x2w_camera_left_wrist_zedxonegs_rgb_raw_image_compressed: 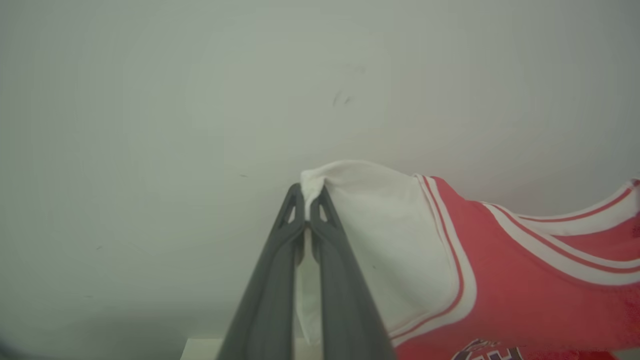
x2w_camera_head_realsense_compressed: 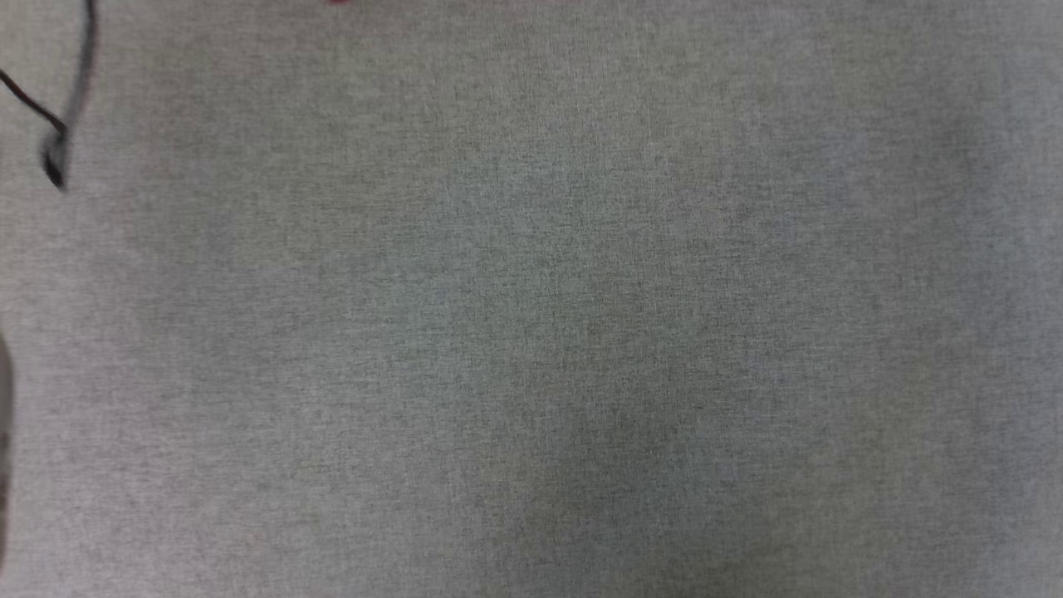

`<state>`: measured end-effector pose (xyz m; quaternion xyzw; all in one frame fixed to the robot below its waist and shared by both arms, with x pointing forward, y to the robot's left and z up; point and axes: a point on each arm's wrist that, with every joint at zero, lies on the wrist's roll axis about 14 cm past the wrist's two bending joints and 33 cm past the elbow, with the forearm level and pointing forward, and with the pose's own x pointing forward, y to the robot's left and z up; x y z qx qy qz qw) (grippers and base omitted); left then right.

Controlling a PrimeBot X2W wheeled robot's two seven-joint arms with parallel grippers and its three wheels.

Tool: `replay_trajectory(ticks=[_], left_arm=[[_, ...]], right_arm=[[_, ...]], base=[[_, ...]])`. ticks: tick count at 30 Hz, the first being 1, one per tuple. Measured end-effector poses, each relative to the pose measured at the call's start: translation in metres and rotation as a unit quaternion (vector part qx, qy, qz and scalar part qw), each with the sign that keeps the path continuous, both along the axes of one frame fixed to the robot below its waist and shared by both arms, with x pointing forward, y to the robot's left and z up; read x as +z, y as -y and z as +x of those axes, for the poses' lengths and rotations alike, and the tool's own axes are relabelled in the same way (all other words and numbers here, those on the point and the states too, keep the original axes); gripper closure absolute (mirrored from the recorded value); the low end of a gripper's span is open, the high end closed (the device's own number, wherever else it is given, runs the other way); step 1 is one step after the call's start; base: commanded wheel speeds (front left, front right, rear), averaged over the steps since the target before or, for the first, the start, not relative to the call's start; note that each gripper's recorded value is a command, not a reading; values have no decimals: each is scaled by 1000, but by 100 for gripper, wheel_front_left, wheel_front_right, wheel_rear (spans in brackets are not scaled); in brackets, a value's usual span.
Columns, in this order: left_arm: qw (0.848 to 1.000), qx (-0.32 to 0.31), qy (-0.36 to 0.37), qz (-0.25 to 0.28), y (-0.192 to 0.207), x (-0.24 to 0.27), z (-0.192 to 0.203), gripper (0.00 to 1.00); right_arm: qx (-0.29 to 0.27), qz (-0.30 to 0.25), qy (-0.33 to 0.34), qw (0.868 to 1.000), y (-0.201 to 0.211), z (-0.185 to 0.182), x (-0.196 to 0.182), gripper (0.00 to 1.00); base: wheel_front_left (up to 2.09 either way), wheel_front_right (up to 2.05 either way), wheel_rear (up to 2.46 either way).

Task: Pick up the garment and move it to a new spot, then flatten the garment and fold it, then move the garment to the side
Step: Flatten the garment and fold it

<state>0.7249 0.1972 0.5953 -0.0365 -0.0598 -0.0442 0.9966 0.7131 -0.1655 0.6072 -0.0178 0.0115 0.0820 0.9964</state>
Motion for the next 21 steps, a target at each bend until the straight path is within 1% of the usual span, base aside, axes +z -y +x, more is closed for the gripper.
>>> replay_trajectory(ticks=[1,4,9,11,16,18,20,21], left_arm=[[1000,0,-16,3,0,-11,-3,100],[999,1,-39,-16,-2,-31,-14,100],[996,11,-88,-33,-13,-75,-51,100],[993,14,-105,-46,-15,-91,-71,100],[987,5,-153,-51,-9,-131,-132,100],[986,2,-158,-53,-11,-136,-155,100],[987,7,-149,-56,-14,-132,-175,100],[988,9,-142,-54,-16,-129,-185,100]], right_arm=[[-1,-1,-17,1000,0,-3,-12,100],[-2,8,-55,998,0,-15,-40,100],[-2,18,-107,994,2,-52,-85,100],[-2,17,-123,992,5,-71,-101,100],[-5,33,-156,987,16,-131,-139,100],[0,31,-166,986,17,-156,-149,100],[4,39,-172,984,18,-180,-156,100],[7,35,-173,984,20,-191,-157,100]], base=[[0,0,0],[0,0,0],[0,0,0],[0,0,0],[0,0,0],[0,0,0],[0,0,0],[0,0,0]])
